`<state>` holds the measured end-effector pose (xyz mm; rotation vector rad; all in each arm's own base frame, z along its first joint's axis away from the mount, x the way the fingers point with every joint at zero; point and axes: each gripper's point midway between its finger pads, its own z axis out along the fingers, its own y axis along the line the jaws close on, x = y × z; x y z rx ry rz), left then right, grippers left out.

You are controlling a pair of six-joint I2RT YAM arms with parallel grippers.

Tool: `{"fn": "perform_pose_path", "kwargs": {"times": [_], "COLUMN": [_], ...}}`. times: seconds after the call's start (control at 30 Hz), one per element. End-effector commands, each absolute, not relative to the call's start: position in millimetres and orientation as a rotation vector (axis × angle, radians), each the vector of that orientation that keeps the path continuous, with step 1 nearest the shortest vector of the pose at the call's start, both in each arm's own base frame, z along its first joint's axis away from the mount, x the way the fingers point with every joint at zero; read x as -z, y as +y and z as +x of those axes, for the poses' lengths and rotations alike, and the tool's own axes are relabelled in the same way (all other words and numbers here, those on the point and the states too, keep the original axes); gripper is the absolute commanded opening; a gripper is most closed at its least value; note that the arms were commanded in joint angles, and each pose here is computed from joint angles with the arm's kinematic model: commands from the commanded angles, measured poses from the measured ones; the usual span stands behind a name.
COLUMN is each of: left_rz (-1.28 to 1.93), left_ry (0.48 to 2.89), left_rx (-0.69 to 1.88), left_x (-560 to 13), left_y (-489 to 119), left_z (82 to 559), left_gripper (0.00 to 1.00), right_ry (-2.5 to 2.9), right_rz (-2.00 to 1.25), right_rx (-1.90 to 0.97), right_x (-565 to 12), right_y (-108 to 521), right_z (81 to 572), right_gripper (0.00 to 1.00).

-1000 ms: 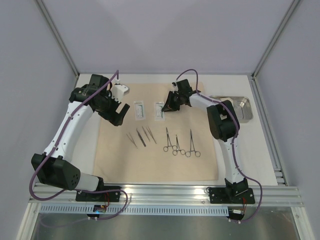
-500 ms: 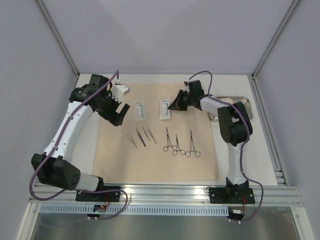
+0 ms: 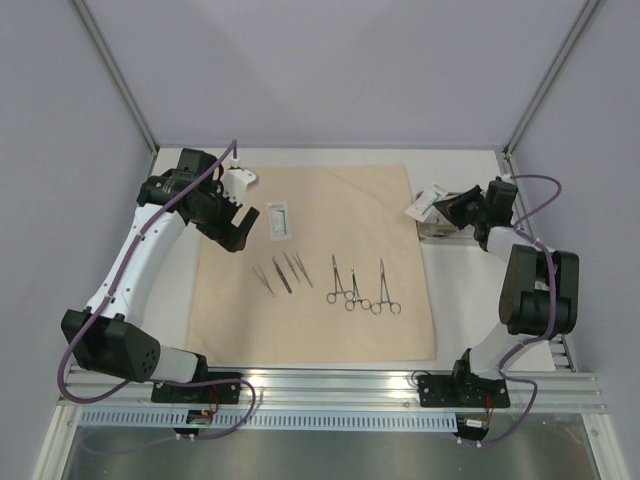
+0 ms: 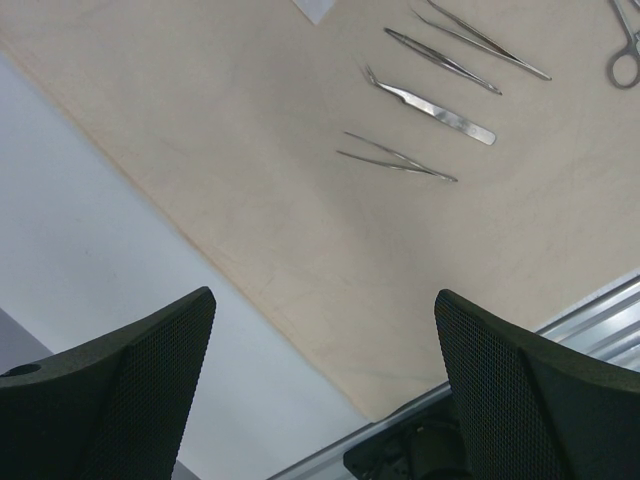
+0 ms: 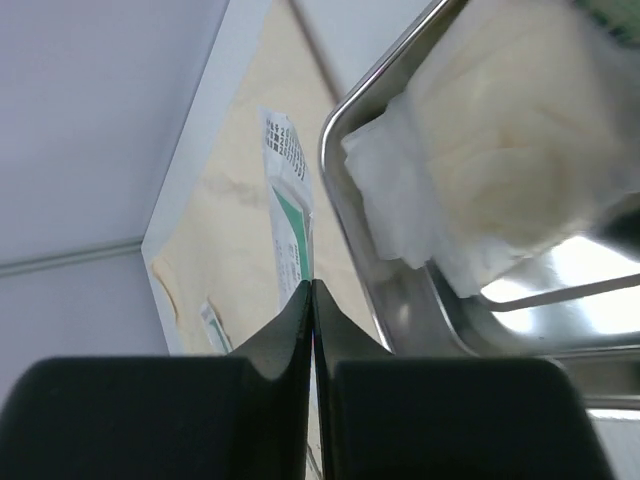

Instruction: Prepare the surgical pack

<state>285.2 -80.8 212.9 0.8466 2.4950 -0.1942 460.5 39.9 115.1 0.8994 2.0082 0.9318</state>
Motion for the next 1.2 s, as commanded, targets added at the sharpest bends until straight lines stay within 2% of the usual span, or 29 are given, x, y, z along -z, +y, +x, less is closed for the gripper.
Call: {"fn": "perform_pose_path", "kwargs": {"times": [0.0,0.23,0.43,0.8,0.93,1.17], "left_rz": [0.848,0.851,0.853,0.853,0.858,0.861], "left_ry": [2.441,2.447,2.459,2.468,2.462,2.466], "left_rx": [0.212,0.219,0.224,0.228,0.234,0.243], "left_x": [-224.6,-222.8,-220.4,-217.8,-219.2,-217.6], "left_y": [-85.1,-85.9,-86.3,-86.7,-87.6,-88.7], "left_z": [285.8,285.9,286.3,286.8,286.1,286.5], "left_gripper": [1.0,1.0,1.0,1.0,1.0,1.0], "right_ry": [1.83,1.719,1.665,1.666,1.802,2.1], "right_rz": [0.953,1.109,1.166,1.225,1.064,0.833], "right_rx": [-0.844,-0.683,-0.709,-0.52,-0.316,-0.139], "right_x": [-150.2,-146.8,-140.7,-131.5,-134.7,-123.2], "right_y": [-5.0,-70.0,-78.8,-101.4,-114.0,-123.5], "right_z": [461.7,435.0,442.1,428.9,417.7,402.0], "right_gripper": [0.0,0.0,0.01,0.01,0.01,0.01]}}
